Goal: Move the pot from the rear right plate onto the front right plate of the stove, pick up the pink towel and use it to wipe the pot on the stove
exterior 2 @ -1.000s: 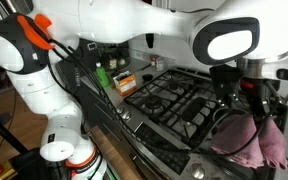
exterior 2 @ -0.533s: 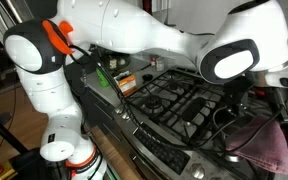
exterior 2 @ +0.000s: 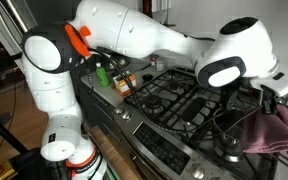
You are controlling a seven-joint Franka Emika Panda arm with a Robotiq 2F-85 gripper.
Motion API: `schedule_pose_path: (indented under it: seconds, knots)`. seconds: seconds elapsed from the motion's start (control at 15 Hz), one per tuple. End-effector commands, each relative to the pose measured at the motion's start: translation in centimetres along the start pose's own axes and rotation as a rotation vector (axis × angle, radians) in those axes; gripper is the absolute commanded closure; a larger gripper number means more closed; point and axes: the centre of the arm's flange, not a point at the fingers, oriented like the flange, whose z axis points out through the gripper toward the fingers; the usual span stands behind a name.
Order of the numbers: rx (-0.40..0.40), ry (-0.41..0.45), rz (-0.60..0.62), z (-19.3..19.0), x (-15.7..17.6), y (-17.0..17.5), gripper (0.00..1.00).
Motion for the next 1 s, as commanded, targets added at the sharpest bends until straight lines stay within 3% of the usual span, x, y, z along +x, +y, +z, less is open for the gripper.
schedule_pose_path:
  seconds: [0.0, 0.53, 0.93]
  knots:
    - [0.107, -0.049, 0.086, -0.1, -1.3, -0.9, 0.96]
    - [0.235, -0.175, 0.133, -1.1, -3.0, -2.8, 0.96]
    - [0.217, -0.368, 0.014, -3.1, -4.4, -2.9, 0.96]
